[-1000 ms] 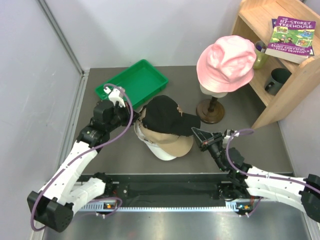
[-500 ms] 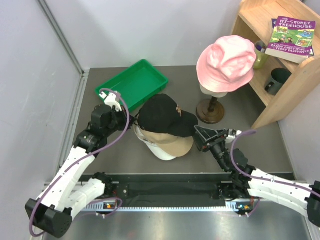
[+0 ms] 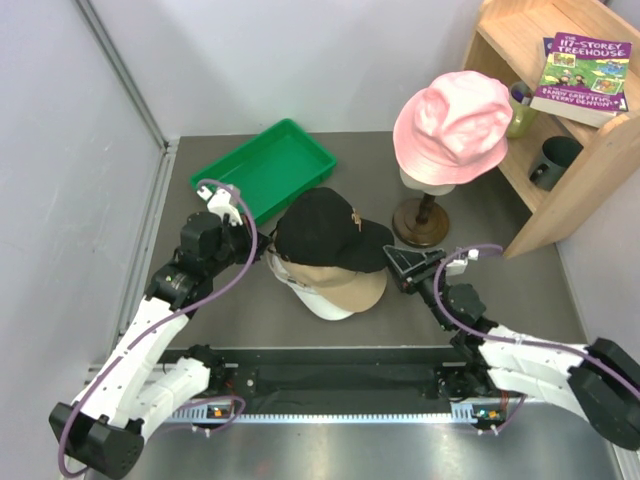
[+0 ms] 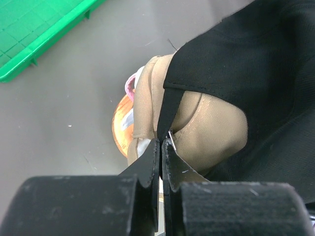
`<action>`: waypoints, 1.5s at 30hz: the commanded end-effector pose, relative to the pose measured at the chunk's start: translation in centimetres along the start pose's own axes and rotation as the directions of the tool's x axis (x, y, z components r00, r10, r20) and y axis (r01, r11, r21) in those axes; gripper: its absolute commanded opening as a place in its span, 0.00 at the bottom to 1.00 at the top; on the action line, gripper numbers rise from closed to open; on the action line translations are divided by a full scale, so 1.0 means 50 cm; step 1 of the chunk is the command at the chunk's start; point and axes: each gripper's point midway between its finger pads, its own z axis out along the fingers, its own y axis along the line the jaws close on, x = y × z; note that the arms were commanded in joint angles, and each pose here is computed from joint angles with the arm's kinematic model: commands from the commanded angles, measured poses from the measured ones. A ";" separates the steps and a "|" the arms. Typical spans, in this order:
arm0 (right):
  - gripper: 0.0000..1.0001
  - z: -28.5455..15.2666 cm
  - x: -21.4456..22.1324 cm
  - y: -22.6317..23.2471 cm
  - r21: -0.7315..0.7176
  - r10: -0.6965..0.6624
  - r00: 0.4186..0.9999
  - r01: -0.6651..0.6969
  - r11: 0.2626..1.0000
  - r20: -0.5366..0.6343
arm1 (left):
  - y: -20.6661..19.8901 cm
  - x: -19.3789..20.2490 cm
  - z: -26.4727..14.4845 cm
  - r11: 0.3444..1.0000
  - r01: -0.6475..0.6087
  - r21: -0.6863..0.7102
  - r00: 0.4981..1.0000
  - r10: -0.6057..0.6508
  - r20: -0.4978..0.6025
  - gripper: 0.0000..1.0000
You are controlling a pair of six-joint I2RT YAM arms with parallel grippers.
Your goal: Stack the hats
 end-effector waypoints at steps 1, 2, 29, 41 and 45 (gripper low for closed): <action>0.62 -0.016 0.019 -0.019 -0.062 -0.081 0.993 0.076 0.995 -0.083 | 0.014 0.008 -0.009 1.000 -0.005 -0.024 1.000 0.004 -0.009 0.00; 0.57 -0.012 0.019 -0.013 -0.074 -0.082 0.993 0.076 0.994 -0.085 | 0.015 0.010 -0.010 1.000 -0.004 -0.028 1.000 0.004 -0.013 0.00; 0.00 -0.091 0.041 -0.186 0.202 -0.115 0.972 0.158 0.967 -0.207 | 0.080 0.036 0.012 0.981 0.039 -0.188 0.999 -0.045 -0.028 0.00; 0.00 -0.125 0.030 -0.306 0.449 -0.194 0.943 0.302 0.841 -0.271 | 0.080 0.068 0.036 0.988 0.051 -0.148 0.997 -0.060 -0.054 0.00; 0.00 -0.149 0.017 -0.350 0.564 -0.183 0.947 0.305 0.767 -0.263 | 0.108 0.109 0.046 0.981 0.041 -0.188 0.993 -0.061 -0.099 0.00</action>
